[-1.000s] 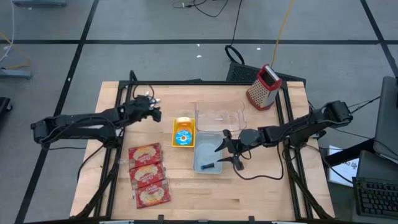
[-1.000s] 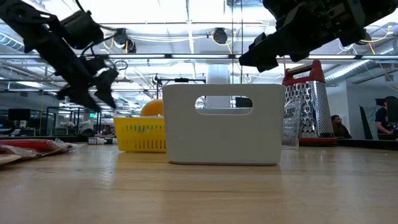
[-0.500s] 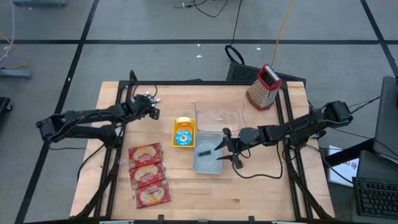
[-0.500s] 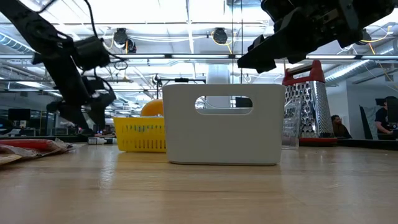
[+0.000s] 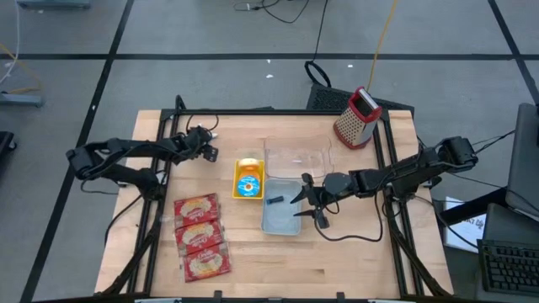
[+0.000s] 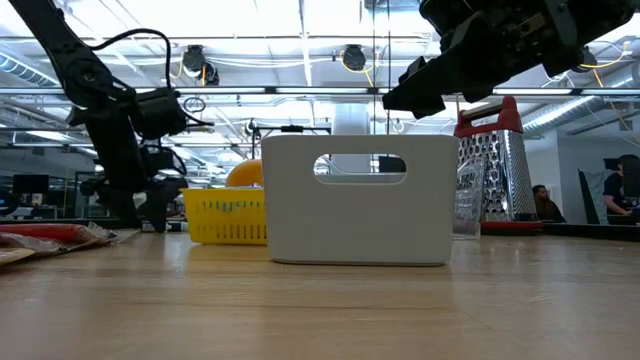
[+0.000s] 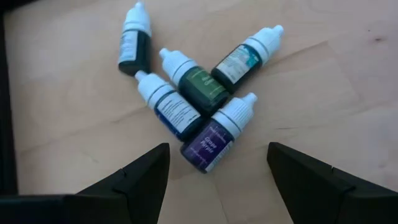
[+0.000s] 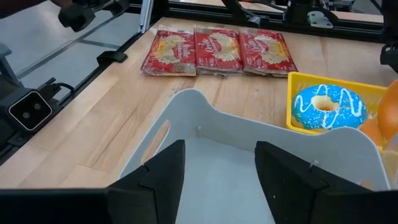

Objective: Pick & Place Food Item
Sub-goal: Put the right purple food coloring bottle into the gray bin

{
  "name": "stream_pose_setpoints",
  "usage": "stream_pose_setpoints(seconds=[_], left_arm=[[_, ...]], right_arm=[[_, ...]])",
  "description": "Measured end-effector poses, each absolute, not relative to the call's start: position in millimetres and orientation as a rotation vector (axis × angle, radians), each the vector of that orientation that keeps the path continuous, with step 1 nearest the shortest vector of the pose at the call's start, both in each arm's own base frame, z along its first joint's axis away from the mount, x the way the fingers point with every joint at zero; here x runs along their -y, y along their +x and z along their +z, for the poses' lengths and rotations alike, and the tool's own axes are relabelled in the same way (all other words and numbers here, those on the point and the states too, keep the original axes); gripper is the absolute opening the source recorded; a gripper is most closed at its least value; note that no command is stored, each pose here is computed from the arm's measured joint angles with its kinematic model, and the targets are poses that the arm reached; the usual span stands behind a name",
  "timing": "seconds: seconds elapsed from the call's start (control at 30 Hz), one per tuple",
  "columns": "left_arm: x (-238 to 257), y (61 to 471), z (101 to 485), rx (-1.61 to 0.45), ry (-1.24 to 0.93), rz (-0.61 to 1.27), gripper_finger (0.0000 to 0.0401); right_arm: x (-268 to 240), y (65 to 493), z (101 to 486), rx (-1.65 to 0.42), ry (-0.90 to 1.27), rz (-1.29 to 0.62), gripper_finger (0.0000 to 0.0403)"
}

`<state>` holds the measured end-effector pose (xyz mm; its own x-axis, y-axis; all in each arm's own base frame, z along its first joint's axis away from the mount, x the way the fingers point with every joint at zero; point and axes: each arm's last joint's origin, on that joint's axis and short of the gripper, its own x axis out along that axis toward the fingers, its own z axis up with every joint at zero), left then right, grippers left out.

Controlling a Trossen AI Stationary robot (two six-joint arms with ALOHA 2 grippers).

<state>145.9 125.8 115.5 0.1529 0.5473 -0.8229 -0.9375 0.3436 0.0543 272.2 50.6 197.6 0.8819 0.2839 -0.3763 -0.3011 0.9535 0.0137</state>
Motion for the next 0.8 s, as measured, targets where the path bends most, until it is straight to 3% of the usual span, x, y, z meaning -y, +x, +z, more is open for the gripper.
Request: stream_pose_setpoints(seconds=[0.33,0.8], left_arm=[[-124.9,149.2,115.8,-0.95,-0.4,0.996,0.0273],[-120.7,151.0,113.8,-0.957,-0.523,0.805,0.0273]], right_arm=[[-50.5,272.2,197.6,-0.385,-0.045,0.305,0.0177],[-50.5,272.2,197.6,-0.385,-0.045,0.305,0.0171]])
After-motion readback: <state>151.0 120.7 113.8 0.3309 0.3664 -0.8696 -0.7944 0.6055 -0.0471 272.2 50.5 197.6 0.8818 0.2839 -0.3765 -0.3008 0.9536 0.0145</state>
